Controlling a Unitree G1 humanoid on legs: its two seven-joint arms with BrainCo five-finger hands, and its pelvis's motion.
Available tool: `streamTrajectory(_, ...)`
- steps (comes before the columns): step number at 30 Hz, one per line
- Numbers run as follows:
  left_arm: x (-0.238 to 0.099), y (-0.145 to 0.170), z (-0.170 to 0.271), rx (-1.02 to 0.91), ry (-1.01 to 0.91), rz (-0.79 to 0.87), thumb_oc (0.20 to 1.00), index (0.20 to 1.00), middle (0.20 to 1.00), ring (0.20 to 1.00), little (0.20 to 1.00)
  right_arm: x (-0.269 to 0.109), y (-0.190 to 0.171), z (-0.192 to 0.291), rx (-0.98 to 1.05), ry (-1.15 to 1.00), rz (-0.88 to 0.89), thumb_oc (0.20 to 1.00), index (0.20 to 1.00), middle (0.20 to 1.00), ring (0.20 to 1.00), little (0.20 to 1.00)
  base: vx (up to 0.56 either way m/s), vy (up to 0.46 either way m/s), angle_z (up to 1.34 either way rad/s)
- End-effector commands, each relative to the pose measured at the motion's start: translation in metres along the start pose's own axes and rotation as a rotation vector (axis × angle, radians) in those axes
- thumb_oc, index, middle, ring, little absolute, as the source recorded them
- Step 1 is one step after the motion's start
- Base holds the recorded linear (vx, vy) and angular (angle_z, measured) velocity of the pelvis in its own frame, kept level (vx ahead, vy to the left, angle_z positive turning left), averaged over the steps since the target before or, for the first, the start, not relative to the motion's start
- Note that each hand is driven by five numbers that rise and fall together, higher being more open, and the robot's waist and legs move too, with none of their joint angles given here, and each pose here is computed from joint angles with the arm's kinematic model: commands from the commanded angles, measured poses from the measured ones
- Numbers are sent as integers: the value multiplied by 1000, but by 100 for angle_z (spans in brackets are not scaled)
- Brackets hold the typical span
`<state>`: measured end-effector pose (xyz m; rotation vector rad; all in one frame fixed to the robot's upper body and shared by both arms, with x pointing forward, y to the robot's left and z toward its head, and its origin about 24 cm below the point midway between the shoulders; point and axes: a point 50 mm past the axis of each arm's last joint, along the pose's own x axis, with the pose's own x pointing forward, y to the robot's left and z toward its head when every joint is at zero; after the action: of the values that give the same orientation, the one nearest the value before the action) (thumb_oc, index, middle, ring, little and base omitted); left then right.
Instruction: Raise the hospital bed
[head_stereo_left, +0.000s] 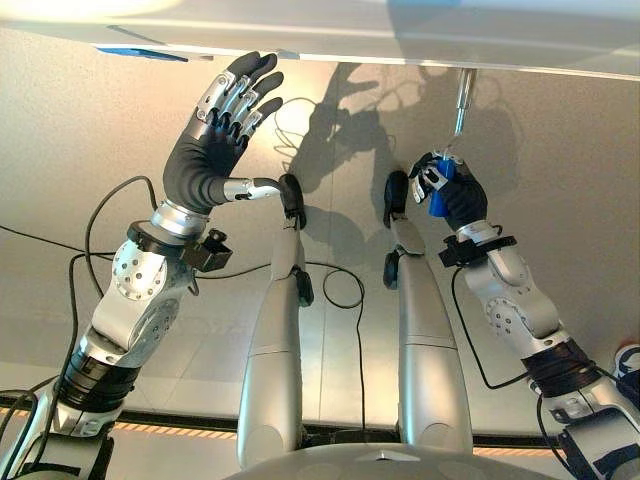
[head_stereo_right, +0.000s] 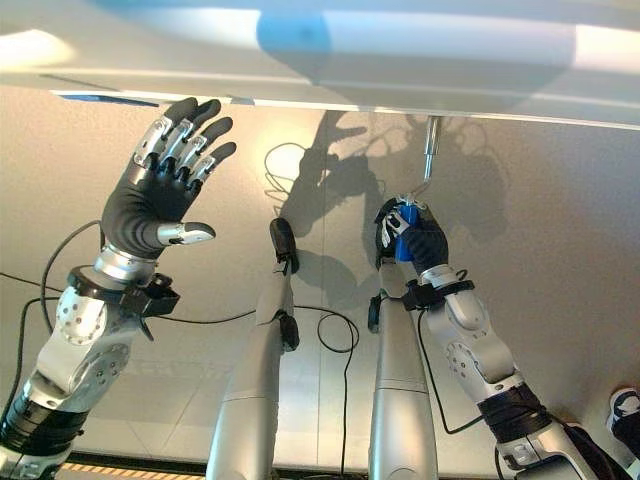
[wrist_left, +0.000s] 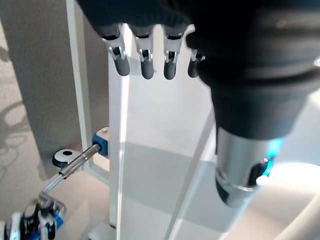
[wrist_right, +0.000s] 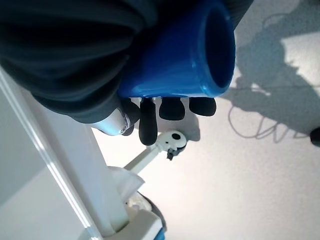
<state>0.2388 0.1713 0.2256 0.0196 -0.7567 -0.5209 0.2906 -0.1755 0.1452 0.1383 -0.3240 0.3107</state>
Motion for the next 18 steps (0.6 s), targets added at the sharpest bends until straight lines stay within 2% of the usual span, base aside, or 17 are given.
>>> streamTrajectory(1, 0, -10, 18, 65, -101, -72, 1000, 1000, 1000, 1000, 1000, -2, 14, 88, -153, -445, 190, 200, 200, 200, 200, 200, 0, 0, 0)
streamTrajectory(18, -1, -8, 16, -28, -107, -68, 1000, 1000, 1000, 1000, 1000, -7, -30, 112, -44, -646, -118, 200, 200, 200, 200, 200, 1, -6, 0)
